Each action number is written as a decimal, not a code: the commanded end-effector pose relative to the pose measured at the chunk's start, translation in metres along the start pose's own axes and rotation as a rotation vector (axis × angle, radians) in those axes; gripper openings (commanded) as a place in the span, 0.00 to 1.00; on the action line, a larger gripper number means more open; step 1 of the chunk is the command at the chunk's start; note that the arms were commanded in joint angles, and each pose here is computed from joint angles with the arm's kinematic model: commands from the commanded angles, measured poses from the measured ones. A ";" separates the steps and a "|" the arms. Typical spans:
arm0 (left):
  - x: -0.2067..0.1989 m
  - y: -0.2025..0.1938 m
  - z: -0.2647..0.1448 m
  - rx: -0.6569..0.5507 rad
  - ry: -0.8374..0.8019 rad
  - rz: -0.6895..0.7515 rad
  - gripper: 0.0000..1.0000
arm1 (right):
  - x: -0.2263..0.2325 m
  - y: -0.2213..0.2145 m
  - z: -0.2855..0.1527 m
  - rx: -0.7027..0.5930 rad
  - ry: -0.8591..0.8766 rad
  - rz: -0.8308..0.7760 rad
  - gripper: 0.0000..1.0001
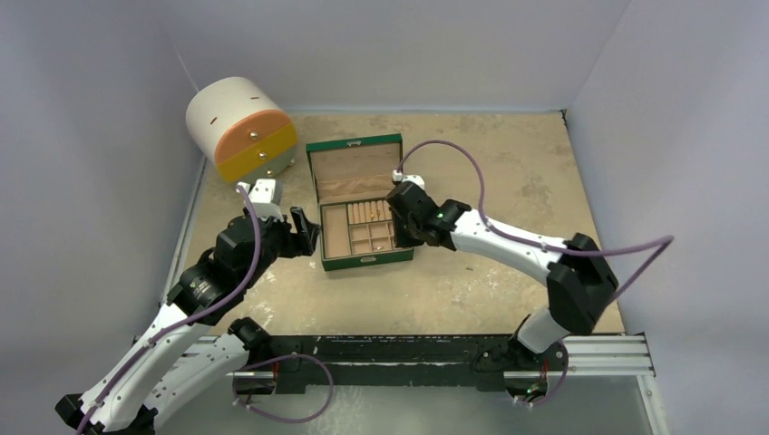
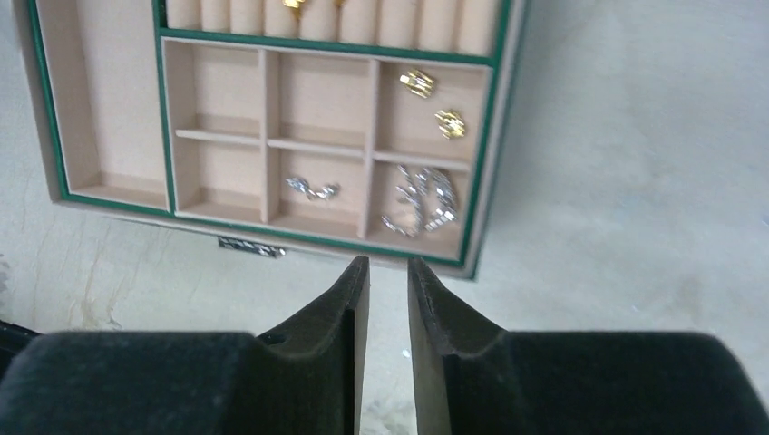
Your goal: Organize the mixed jewelry
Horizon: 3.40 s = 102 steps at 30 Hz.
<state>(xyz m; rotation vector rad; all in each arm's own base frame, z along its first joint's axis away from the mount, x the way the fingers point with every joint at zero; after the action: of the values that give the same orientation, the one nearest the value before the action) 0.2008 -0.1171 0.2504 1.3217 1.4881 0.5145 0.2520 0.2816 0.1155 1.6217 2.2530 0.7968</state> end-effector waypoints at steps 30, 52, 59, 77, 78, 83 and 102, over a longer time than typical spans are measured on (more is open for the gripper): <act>-0.004 0.005 0.008 -0.009 -0.010 0.002 0.69 | -0.162 -0.111 -0.016 0.084 -0.387 0.476 0.34; -0.004 0.007 0.006 -0.017 -0.013 -0.001 0.69 | -0.170 -0.113 -0.003 0.082 -0.437 0.640 0.35; -0.004 0.007 0.006 -0.019 -0.013 -0.003 0.69 | -0.171 -0.118 -0.004 0.094 -0.440 0.639 0.28; -0.004 0.007 0.006 -0.020 -0.013 -0.003 0.69 | -0.171 -0.114 -0.007 0.085 -0.441 0.629 0.03; -0.004 0.008 0.005 -0.022 -0.015 -0.004 0.69 | -0.171 -0.113 -0.008 0.080 -0.440 0.627 0.03; -0.004 0.008 0.005 -0.020 -0.014 -0.002 0.69 | -0.172 -0.105 -0.013 0.060 -0.439 0.616 0.00; -0.004 0.009 0.005 -0.024 -0.018 -0.005 0.69 | -0.156 -0.040 -0.040 -0.122 -0.265 0.462 0.00</act>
<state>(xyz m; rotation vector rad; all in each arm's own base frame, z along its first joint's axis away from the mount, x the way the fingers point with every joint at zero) 0.2043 -0.1180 0.2450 1.3387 1.5076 0.5041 0.2304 0.1036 0.0721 2.1941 1.6014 0.5666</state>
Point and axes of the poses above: each gripper's point midway between its finger pads, its own z axis out along the fingers, its own x axis along the line the jaws close on, y = z × x, the point moved 2 cm from there along -z, back along the fingers, and after that the axes turned 8 degrees about -z, right-handed, at the moved point
